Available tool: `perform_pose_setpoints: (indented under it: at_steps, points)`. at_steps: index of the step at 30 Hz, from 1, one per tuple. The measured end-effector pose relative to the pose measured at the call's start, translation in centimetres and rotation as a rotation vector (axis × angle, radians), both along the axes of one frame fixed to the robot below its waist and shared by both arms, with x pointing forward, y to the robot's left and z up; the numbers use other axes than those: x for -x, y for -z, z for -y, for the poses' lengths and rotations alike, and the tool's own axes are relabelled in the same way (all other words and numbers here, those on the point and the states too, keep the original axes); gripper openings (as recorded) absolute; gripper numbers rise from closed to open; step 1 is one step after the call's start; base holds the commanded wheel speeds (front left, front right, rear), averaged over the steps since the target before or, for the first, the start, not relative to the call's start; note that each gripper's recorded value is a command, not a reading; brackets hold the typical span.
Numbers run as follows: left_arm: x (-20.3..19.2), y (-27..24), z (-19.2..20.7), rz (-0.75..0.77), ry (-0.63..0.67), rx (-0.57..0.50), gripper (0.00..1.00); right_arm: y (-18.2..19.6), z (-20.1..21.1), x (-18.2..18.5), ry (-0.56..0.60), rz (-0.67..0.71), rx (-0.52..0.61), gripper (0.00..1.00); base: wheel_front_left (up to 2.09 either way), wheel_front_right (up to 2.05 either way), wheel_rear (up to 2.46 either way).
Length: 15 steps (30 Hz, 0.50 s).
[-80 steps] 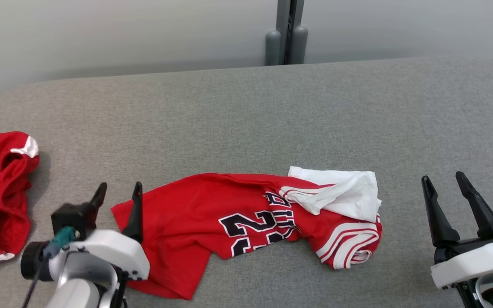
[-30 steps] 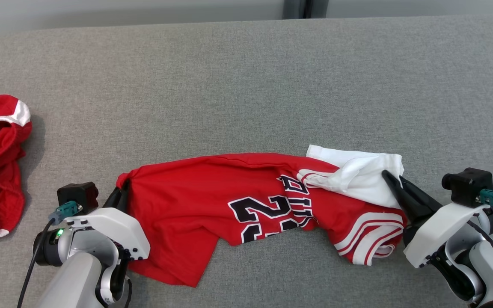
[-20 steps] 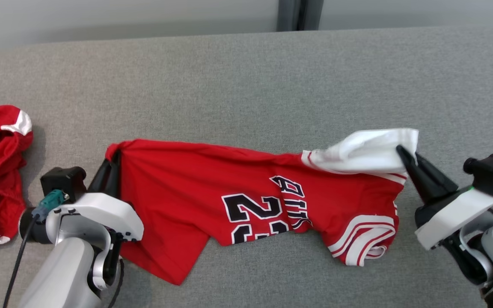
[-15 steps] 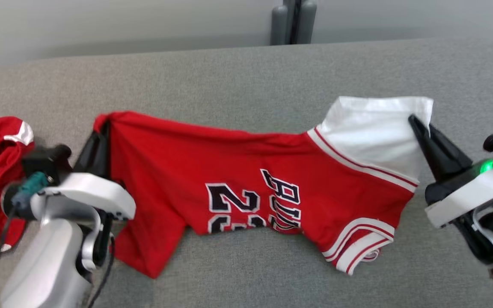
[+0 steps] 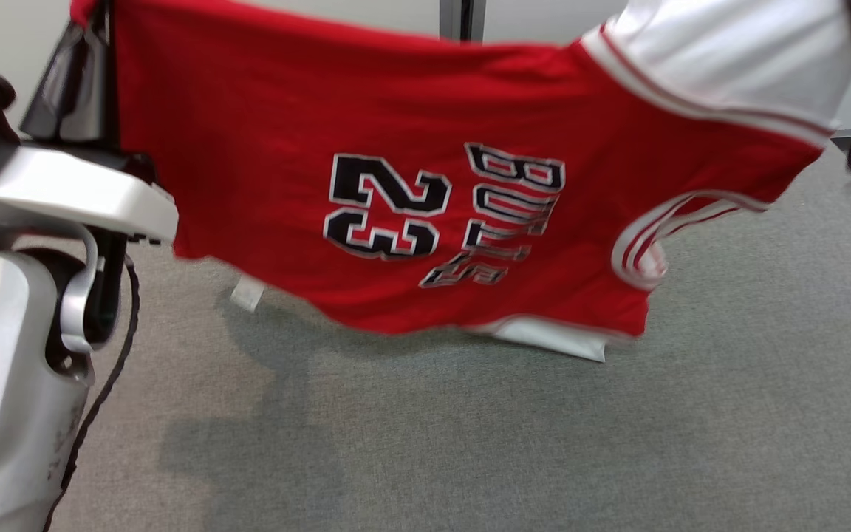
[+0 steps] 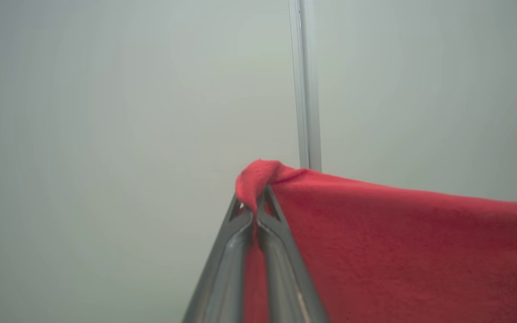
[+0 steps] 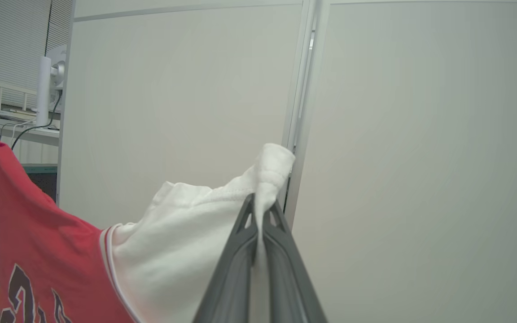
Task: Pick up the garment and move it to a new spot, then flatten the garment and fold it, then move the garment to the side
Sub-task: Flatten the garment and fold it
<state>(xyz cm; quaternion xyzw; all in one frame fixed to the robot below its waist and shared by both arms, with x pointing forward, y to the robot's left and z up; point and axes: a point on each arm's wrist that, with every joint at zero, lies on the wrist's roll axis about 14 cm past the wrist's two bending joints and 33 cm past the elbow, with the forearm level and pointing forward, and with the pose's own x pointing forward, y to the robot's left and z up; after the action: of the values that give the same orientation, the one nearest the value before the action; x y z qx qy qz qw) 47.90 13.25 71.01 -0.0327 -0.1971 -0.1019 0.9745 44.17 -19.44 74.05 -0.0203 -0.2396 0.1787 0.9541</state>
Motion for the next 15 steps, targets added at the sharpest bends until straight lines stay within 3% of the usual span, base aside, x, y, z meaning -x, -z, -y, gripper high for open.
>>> perform_pose_setpoints:
  at_steps: [5,15]
  points:
    - [0.3,-3.0,1.5,0.060,0.043,-0.016,0.00,-4.2,0.6,0.7,0.021,0.080,0.040,0.00,0.00,0.00,0.00]
    - [-3.4,-2.5,2.7,0.028,0.085,0.016,0.00,-3.5,0.0,-3.3,-0.004,0.009,0.020,0.00,0.00,0.00,0.00]
